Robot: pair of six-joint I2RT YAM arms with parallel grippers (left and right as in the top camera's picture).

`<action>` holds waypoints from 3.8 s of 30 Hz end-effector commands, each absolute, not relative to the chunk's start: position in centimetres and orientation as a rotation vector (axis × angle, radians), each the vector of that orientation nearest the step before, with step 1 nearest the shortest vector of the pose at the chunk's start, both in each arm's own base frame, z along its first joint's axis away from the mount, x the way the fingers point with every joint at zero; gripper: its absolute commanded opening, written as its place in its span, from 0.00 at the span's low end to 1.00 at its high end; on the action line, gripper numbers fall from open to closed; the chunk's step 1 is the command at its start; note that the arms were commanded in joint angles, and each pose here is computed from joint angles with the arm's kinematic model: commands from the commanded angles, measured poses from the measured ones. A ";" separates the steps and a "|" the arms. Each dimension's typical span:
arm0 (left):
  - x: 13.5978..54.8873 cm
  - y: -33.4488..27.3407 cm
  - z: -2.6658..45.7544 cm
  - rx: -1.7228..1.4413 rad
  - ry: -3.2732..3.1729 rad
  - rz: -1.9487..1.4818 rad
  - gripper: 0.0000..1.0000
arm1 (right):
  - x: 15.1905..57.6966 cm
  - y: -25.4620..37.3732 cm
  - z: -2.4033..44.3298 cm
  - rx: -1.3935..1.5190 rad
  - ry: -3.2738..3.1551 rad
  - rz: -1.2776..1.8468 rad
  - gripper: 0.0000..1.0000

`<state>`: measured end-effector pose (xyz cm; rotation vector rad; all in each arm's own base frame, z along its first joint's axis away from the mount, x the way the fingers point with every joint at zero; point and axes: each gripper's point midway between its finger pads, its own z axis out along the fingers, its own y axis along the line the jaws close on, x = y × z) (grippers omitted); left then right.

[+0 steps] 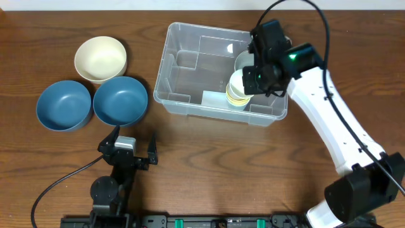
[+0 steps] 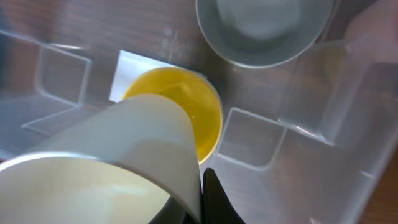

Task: Pack container
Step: 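Move the right gripper to the pink cup and grasp it, then carry the pink cup into the bin, stack it on the cream cup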

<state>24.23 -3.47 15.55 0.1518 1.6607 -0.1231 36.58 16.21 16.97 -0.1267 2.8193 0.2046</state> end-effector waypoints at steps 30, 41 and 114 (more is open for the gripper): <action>24.1 -3.7 14.0 0.170 1.704 -0.129 0.98 | 41.5 0.5 20.8 0.453 2.650 0.092 0.80; 24.1 -3.7 14.0 0.170 1.704 -0.129 0.98 | 43.6 -2.5 15.6 0.563 2.676 0.051 0.77; 24.1 -3.7 14.0 0.170 1.704 -0.129 0.98 | 38.3 14.1 25.3 0.019 2.548 0.340 0.01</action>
